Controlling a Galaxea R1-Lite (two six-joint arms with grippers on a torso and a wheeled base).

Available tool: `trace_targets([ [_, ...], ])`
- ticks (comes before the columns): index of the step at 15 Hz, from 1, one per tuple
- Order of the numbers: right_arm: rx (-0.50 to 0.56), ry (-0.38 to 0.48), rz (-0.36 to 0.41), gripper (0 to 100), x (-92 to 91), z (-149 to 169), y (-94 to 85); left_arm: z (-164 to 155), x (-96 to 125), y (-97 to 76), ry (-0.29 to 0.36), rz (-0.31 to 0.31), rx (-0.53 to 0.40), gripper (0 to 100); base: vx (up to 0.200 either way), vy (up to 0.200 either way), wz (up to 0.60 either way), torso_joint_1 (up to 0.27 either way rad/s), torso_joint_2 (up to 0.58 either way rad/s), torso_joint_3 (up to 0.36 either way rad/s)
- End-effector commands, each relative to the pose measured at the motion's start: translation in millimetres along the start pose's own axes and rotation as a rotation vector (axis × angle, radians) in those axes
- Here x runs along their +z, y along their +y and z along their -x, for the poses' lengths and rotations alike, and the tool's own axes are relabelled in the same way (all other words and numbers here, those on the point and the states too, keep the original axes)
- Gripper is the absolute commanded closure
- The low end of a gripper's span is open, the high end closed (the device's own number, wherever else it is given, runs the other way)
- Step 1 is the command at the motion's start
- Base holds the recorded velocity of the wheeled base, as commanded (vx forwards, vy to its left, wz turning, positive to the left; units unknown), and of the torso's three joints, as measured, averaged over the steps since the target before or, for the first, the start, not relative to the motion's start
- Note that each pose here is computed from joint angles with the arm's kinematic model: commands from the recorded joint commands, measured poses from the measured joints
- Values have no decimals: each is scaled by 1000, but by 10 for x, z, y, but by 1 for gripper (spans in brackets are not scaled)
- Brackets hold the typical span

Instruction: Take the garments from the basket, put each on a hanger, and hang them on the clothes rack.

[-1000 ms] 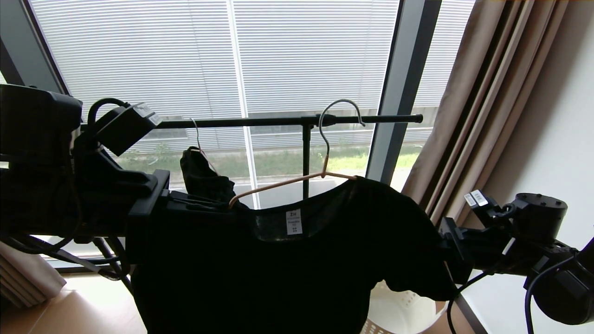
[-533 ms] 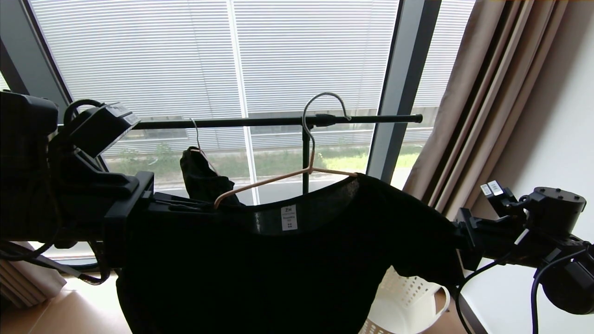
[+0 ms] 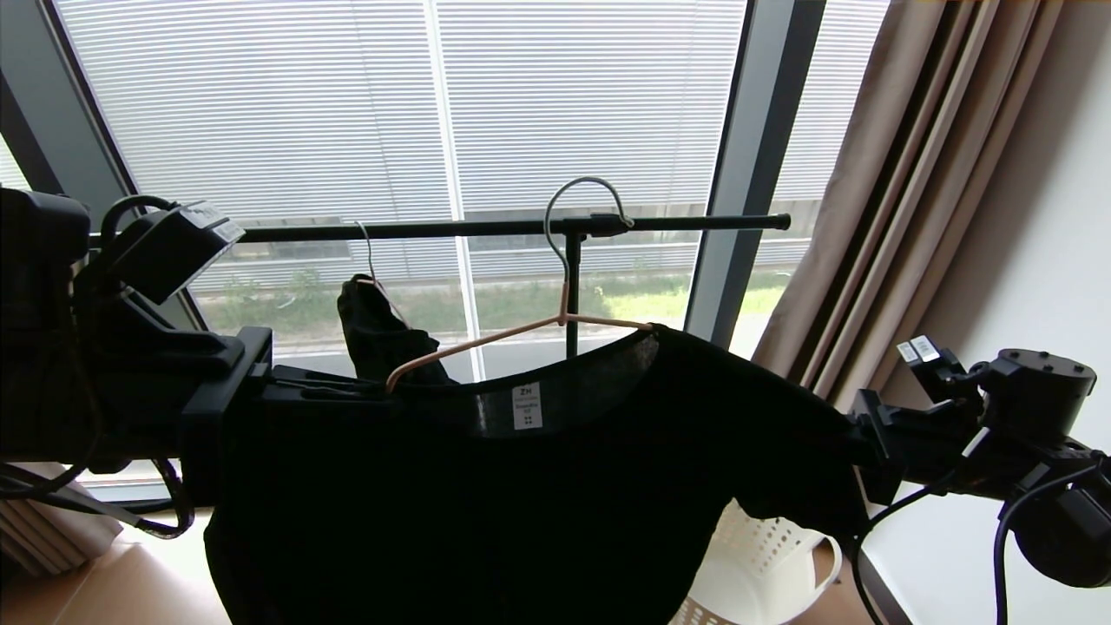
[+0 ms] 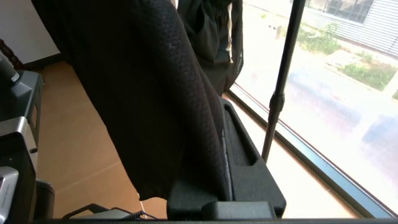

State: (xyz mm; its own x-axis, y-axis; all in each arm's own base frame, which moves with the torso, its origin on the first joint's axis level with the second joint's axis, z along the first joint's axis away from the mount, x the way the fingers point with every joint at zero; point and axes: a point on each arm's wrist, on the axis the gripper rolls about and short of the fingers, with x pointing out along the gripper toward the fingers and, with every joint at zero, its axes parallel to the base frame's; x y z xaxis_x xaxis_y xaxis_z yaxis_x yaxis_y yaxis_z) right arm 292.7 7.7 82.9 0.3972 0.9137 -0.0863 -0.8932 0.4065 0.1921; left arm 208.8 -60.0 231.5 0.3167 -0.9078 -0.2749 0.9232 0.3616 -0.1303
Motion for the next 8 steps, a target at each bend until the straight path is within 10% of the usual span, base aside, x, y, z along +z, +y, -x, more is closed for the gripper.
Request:
trace_targets([
  [1,-1,-2,4,100,12,4,3,0,-5,0,1,1,0,100,0,0,0,0,0,0],
  [3,-1,-1,1,100,3,5,5,32,-15,23,-5,3,19,100,0,0,0,0,0,0],
  [4,-1,1,-3,0,-7,-1,3,32,-13,23,-6,3,19,100,0,0,0,0,0,0],
  [8,28,11,28,0,-31,-57,87,66,-72,64,-4,27,44,100,0,0,0,0,0,0],
])
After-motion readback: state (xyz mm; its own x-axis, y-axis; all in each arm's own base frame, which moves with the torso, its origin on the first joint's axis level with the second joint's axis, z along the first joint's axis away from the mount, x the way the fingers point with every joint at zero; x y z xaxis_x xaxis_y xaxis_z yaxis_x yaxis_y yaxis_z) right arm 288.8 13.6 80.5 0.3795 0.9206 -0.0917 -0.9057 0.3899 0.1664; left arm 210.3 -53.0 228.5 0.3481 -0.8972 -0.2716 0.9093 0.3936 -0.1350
